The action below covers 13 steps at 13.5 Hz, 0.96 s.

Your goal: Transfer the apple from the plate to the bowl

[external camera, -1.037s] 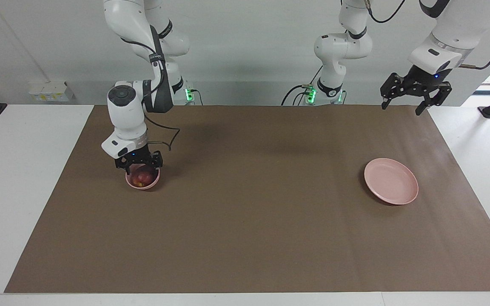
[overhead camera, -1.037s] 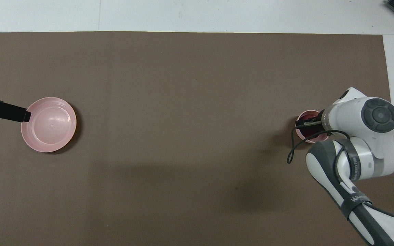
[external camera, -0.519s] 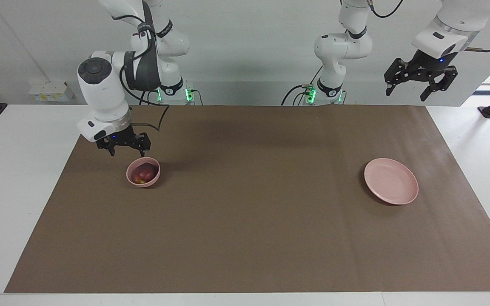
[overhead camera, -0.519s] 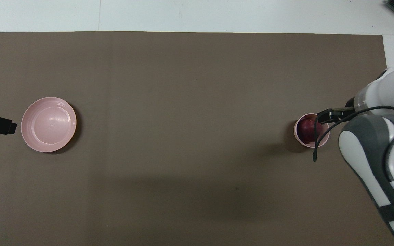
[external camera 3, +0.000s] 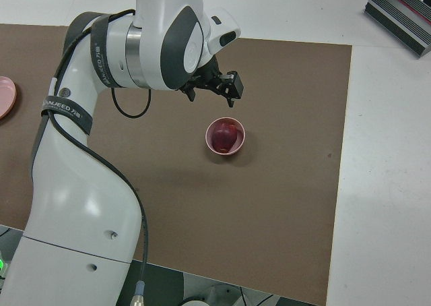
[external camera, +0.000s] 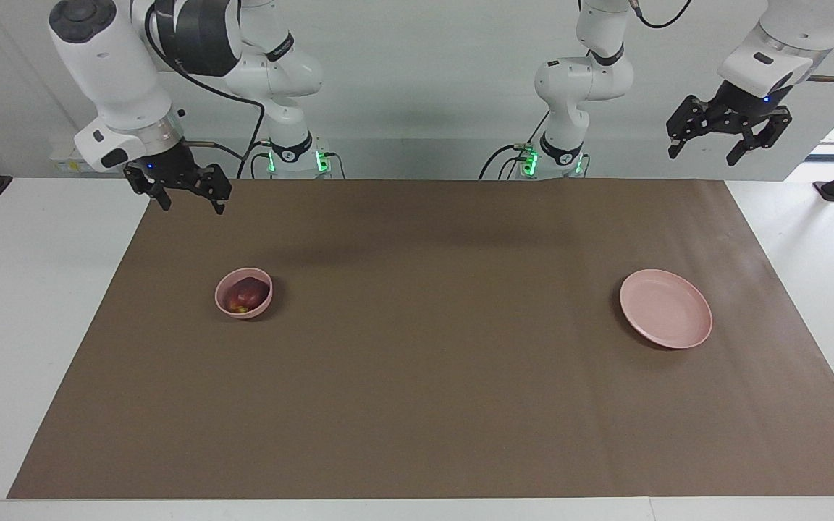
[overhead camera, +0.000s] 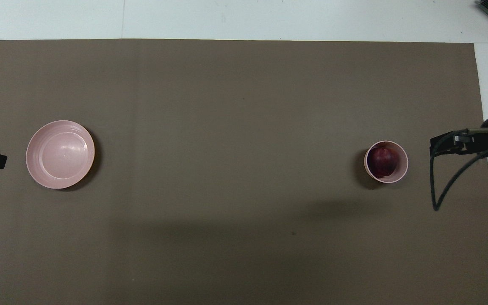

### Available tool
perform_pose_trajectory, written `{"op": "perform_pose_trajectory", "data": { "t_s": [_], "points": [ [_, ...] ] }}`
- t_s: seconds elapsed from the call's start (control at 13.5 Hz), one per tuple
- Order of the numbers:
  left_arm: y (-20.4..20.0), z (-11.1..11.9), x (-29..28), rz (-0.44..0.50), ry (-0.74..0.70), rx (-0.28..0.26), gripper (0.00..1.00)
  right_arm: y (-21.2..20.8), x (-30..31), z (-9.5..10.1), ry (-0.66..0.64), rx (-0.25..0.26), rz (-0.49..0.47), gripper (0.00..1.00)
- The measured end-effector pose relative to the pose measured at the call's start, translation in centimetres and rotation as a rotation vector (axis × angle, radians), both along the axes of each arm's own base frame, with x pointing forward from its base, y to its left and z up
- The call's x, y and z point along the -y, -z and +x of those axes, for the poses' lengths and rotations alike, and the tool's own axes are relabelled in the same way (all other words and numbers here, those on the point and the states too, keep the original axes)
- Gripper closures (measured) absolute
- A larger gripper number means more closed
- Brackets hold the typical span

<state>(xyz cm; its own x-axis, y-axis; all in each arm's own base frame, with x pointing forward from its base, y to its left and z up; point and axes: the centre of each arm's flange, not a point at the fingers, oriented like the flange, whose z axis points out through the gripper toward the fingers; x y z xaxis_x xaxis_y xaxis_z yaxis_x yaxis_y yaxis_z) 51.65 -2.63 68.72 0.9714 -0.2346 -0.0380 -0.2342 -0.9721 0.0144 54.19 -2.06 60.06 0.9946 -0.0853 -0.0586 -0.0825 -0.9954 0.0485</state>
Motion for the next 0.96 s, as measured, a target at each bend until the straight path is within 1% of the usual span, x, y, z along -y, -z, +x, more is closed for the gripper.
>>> {"op": "perform_pose_trajectory", "data": {
  "t_s": [0.15,0.37,0.67,0.96],
  "points": [
    [0.0,0.0,0.5,0.0,0.004,0.003,0.0,-2.0,0.0,-0.4,0.005,-0.006,0.002,0.0],
    [-0.1,0.1,0.9,0.002,-0.051,0.011,0.0,-3.9,-0.1,-0.5,0.005,0.019,0.002,0.0],
    [-0.1,0.1,0.9,0.003,-0.061,0.01,0.0,-3.8,-0.4,-0.3,0.004,0.018,0.023,0.0],
    [-0.1,0.1,0.6,0.003,-0.068,0.011,0.0,-3.7,-0.4,-0.3,0.004,0.017,0.024,0.0]
  ]
}}
